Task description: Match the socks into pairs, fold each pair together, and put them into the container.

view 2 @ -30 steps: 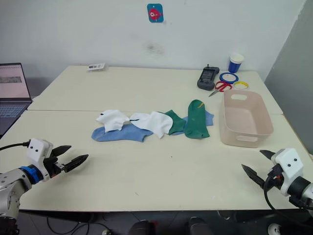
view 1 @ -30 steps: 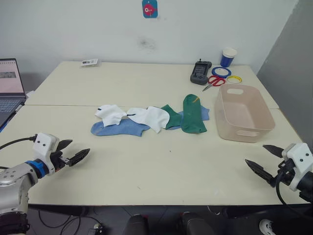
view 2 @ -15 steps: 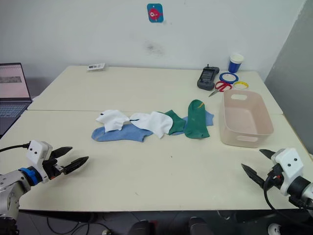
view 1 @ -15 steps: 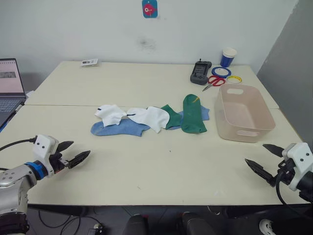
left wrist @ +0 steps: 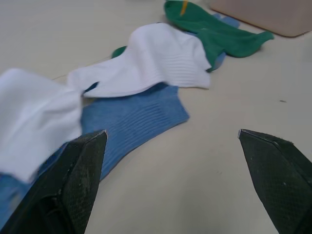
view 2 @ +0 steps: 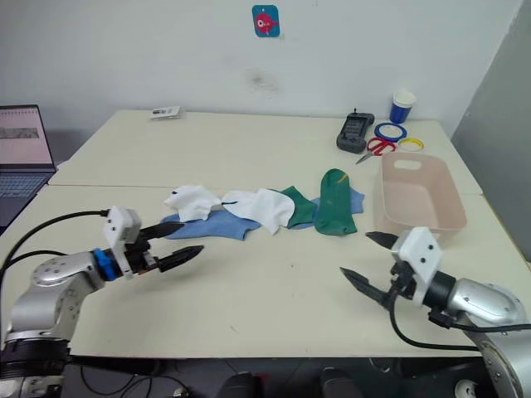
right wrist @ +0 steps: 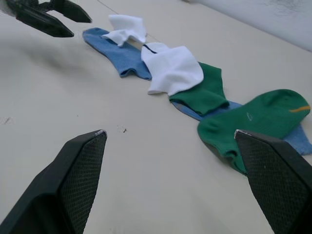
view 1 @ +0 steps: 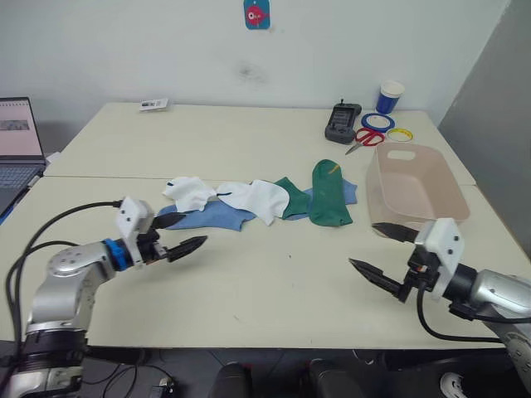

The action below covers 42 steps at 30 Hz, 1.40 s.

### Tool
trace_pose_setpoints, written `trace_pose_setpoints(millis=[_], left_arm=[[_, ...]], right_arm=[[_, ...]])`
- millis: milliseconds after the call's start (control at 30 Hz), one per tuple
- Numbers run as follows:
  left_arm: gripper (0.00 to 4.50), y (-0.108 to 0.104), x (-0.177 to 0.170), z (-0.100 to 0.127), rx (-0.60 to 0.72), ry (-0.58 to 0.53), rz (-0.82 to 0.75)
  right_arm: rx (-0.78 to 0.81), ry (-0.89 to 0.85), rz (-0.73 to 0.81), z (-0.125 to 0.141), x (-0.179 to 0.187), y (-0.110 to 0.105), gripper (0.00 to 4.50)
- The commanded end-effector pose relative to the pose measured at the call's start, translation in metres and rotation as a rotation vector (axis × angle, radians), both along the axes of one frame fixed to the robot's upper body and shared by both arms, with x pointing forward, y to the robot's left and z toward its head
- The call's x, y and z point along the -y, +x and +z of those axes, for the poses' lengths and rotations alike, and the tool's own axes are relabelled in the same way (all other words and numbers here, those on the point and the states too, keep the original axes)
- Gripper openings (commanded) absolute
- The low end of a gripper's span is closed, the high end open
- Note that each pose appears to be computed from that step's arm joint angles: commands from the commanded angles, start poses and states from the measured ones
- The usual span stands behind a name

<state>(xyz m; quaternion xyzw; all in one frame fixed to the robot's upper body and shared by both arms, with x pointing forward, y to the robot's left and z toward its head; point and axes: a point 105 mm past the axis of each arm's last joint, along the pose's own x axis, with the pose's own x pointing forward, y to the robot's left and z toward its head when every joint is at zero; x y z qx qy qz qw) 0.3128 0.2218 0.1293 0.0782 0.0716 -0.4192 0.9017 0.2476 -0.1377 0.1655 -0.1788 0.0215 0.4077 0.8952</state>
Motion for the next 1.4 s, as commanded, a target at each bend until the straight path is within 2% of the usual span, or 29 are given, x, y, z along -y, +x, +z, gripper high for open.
trace_pose_setpoints(millis=[33,300,533,667,767,1133,1200,1333,1400], left_arm=[[4.47,-0.007,0.028,0.018,0.035,-0.008,-0.143],[4.47,-0.032,0.069,0.042,0.009,-0.028,-0.394],[4.47,-0.048,0.081,0.056,-0.023,-0.012,-0.53],[4.47,-0.053,0.084,0.057,-0.025,0.011,-0.577],[4.5,-0.052,0.085,0.055,-0.019,0.015,-0.576],[4.5,-0.047,0.085,0.056,0.003,0.018,-0.536],[4.5,-0.045,0.084,0.057,0.006,0.022,-0.525],[4.5,-0.041,0.08,0.06,0.011,0.025,-0.499],[4.5,-0.04,0.079,0.061,0.006,0.03,-0.493]], right_arm=[[0.087,-0.117,-0.063,0.0,-0.004,0.019,4.5],[0.237,-0.435,-0.18,-0.022,-0.015,0.076,4.5],[0.295,-0.587,-0.225,-0.037,-0.021,0.108,4.5],[0.303,-0.658,-0.255,-0.048,-0.016,0.122,4.5],[0.294,-0.674,-0.265,-0.052,-0.013,0.127,3.93],[0.322,-0.593,-0.196,-0.048,-0.036,0.126,0.03],[0.344,-0.582,-0.171,-0.043,-0.04,0.123,0.03],[0.397,-0.529,-0.027,-0.03,-0.054,0.098,0.03],[0.39,-0.52,0.137,-0.032,-0.06,0.066,0.03]])
